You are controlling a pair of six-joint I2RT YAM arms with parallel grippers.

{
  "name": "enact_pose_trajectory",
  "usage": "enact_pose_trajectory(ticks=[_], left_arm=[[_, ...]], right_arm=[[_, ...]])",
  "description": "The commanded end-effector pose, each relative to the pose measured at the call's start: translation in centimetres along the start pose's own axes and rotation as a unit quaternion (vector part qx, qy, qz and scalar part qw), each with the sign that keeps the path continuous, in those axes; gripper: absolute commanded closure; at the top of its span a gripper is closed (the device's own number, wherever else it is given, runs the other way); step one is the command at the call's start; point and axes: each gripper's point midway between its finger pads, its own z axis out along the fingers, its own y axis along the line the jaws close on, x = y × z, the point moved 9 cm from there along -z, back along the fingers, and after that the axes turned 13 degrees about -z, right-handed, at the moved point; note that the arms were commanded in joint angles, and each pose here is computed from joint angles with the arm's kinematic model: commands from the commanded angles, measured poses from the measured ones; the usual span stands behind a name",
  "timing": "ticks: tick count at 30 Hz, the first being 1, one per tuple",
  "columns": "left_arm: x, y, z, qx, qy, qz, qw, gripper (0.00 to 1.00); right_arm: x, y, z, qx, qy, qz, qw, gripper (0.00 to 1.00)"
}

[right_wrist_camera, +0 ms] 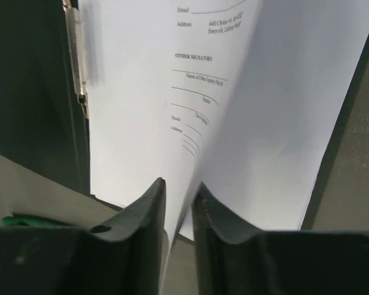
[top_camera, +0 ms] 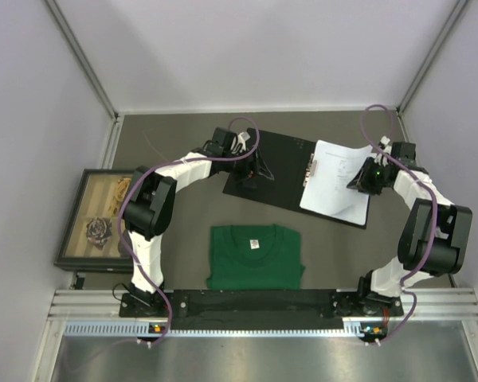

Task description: Put the files into the folder

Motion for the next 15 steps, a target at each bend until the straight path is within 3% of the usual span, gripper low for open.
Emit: enact_pose_trajectory(ticks=[1, 6, 9, 11, 13, 15], left_arm=[[0.1, -1.7, -1.4, 0.028, -0.010, 0.030, 0.999, 0.16], [0.0, -1.6, -1.2, 0.026, -0.012, 0.031, 0.999, 0.16], [0.0, -1.1, -1.0, 0.018, -0.012, 0.030, 0.999, 0.16], [0.0, -1.2, -1.0, 0.017, -0.011, 0.031, 0.999, 0.16], [-0.1, -1.3, -1.1, 0.019, -0.013, 0.033, 0.999, 0.16], [-0.1, -1.3, -1.1, 0.019, -0.013, 0.034, 0.999, 0.16]], right_arm=[[-1.2, -0.6, -0.3, 0.057, 0.002, -0.018, 0.998, 0.64], [-3.3, -2.2, -3.4, 0.213, -0.005, -0.044, 0.976, 0.36], [-5.4, -2.3, -5.3, 0.268, -0.023, -0.056, 0.961, 0.30], [-6.1, -1.3, -5.7, 0.284, -0.026, -0.070, 0.956, 0.20], [-7.1, -0.4, -6.3, 0.322, -0.057, -0.087, 0.941, 0.17], [-6.7, 1.4, -6.3, 0.289, -0.087, -0.109, 0.947, 0.11]])
